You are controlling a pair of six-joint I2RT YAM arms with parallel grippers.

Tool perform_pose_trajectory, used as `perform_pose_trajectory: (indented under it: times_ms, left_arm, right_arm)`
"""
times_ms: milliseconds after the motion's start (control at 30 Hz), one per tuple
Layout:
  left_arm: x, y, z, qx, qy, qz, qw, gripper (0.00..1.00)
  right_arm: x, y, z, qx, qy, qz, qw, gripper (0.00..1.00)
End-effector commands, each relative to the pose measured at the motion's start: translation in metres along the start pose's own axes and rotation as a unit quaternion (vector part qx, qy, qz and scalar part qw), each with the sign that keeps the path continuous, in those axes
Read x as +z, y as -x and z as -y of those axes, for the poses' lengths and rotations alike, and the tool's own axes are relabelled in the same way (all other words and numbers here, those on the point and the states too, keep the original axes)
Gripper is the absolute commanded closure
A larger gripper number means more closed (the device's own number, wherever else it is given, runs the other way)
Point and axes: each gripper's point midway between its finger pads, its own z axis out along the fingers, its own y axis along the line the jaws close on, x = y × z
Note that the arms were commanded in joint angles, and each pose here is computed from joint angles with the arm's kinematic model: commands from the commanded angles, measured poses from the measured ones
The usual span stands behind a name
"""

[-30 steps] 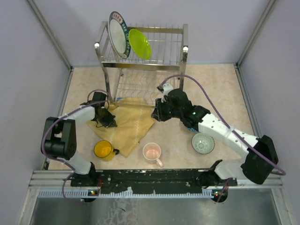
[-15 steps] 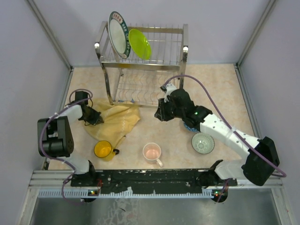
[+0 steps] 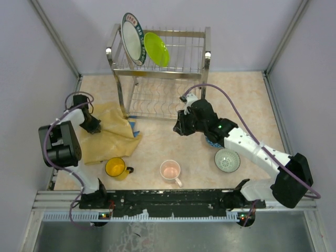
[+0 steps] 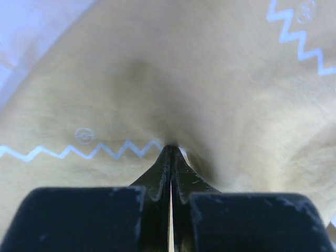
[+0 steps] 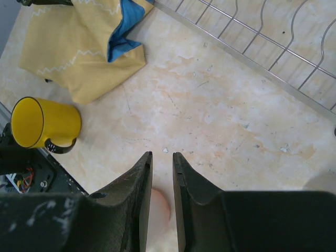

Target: Load the mixed dishes into the dish rack

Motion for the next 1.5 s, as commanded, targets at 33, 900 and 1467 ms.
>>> perform_pose_trajectory:
  times_ms: [33,900,1467]
  left_arm:
    - [0.005,0.042,-0.029,0.009,0.061,0.036,0.997,1.00]
    - [-0.071,-0.009,0.031,0.047,-0.112,0.015,0.992,0.55]
    - [0.028,-0.012,0.004,0.024,0.016,-0.026,0.999,0.43]
  right_arm:
    - [-0.007,0.014,0.000,-0.006,-0.001,0.023,1.000,0.77]
    - [-0.004,0.011,-0.004,-0.003,0.008,0.013,1.000,0.60]
    - [-0.021,0.006,0.007,-0.007,-0.021,0.017,1.000,0.41]
